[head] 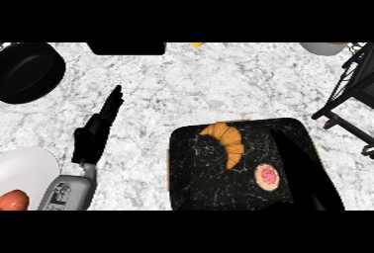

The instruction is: Pick the cupcake from the tray and place it in the tiered shelf

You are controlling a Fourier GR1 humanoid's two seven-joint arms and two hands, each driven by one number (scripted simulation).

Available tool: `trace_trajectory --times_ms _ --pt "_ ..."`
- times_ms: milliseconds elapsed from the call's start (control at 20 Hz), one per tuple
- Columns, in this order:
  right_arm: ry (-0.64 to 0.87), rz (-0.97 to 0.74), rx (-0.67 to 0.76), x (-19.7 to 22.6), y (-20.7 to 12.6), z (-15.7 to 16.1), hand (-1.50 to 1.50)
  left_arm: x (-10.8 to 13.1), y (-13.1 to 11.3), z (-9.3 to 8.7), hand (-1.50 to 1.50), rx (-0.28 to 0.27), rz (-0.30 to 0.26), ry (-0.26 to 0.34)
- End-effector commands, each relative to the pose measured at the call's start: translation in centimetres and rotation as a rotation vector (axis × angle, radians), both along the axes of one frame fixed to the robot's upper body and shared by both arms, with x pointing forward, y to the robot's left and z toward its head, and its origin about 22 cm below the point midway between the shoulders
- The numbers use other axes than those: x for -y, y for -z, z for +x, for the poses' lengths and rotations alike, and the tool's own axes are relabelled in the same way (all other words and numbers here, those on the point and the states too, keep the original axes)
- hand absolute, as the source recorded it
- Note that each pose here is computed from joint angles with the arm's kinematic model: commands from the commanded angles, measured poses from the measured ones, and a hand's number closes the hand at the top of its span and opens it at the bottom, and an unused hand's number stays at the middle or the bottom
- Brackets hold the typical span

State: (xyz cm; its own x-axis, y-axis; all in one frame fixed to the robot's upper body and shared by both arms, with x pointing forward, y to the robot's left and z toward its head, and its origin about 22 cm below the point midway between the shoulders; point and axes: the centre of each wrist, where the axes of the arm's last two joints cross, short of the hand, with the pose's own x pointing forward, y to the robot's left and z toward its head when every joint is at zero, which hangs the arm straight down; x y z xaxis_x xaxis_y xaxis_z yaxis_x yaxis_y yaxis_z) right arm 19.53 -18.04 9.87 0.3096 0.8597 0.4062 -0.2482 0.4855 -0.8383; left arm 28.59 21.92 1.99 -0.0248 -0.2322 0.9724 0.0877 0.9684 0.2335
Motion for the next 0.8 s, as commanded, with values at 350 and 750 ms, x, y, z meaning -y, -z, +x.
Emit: trace_trajectory --times_ms 350,750 --pt "0.017 0.018 -0.023 0.6 2.4 -0.7 -1.5 -0.9 0.6 -0.4 0.0 0.004 -0.013 0.016" --pt "-0.023 -0.005 -0.061 0.1 3.8 -0.4 -1.5 0.7 -0.7 -0.1 0.0 0.003 -0.006 -0.003"
